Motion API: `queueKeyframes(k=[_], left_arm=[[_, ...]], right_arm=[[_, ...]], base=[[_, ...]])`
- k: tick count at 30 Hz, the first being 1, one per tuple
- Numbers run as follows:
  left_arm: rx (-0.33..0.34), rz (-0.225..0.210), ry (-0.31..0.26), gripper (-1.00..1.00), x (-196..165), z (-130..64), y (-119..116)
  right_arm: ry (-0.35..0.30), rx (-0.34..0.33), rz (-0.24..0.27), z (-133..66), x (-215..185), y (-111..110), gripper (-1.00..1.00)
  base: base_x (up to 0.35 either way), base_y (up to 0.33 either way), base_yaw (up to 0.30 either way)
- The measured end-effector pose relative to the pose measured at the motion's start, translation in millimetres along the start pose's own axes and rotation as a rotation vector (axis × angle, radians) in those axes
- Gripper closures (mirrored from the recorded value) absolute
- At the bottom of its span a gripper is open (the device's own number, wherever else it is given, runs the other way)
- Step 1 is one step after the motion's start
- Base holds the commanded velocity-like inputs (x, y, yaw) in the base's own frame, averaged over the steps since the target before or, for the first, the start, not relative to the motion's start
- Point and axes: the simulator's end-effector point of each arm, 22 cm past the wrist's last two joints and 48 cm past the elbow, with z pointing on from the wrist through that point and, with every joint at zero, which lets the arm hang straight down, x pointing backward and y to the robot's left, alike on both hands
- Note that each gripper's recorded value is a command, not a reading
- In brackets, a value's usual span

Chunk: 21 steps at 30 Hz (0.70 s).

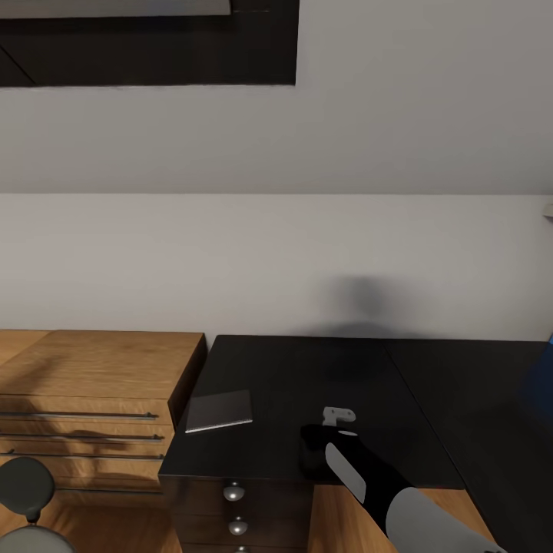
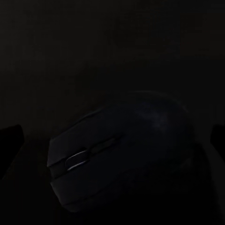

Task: In the bedroom, organize the workspace by keeping the computer under the desk, ensuring the monitor is on the desk, placing the keyboard on the desk next to the monitor, placing the mouse on the desk next to the keyboard, moving the folder from the swivel chair onto the desk next to the mouse, stacking the notebook on top of the folder with the pen on top of the notebook, and positioning the swivel chair next to the desk.

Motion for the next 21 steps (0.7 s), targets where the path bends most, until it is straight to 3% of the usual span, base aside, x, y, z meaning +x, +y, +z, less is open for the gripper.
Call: queueKeyframes(k=[21], left_arm=[[-0.002,-0.001,0.000,-1.00,7.7,9.1,4.0]], right_arm=[[-0.001,-0.001,0.001,8.8,8.1,-1.6,-1.00]], base=[[0.000,0.000,0.000]])
